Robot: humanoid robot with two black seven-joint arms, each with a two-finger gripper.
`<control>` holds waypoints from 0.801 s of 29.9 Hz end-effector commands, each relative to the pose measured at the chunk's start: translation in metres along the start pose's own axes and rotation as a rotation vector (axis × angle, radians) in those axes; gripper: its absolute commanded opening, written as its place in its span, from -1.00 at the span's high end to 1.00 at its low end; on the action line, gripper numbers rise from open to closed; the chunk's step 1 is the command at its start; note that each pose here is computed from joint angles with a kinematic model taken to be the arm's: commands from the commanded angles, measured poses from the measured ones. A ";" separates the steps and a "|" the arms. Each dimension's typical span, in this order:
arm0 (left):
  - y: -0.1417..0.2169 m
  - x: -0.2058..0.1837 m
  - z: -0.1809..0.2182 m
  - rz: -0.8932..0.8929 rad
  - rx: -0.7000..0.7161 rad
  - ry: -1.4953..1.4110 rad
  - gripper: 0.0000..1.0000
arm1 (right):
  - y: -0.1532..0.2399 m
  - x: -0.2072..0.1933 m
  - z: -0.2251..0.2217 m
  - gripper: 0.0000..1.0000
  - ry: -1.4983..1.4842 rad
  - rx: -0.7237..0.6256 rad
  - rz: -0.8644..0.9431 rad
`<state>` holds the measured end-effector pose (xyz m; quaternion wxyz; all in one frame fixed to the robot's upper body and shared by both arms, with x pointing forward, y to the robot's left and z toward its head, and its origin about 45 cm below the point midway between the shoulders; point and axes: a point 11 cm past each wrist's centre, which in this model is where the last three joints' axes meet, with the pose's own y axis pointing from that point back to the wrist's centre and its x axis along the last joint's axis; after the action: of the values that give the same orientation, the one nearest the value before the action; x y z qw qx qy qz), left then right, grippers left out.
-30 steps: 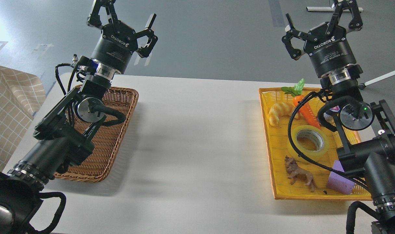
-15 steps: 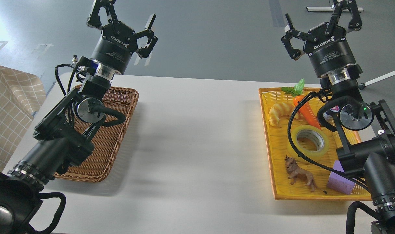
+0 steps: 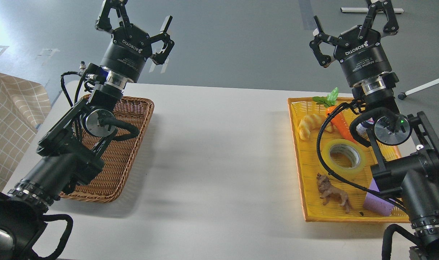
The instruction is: Place and transfer tape with both arms
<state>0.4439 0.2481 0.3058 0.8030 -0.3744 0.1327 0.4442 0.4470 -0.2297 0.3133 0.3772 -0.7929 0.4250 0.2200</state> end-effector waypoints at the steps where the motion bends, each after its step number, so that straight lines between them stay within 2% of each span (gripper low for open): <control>1: 0.000 0.000 0.000 0.001 0.001 0.000 -0.95 | 0.000 0.000 0.000 -0.96 0.000 0.002 -0.001; 24: 0.002 0.001 -0.003 0.003 0.018 0.001 -0.95 | 0.003 0.002 0.002 -1.00 -0.002 -0.001 0.006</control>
<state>0.4432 0.2460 0.3019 0.8059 -0.3669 0.1384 0.4435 0.4452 -0.2305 0.3093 0.3764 -0.7917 0.4266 0.2225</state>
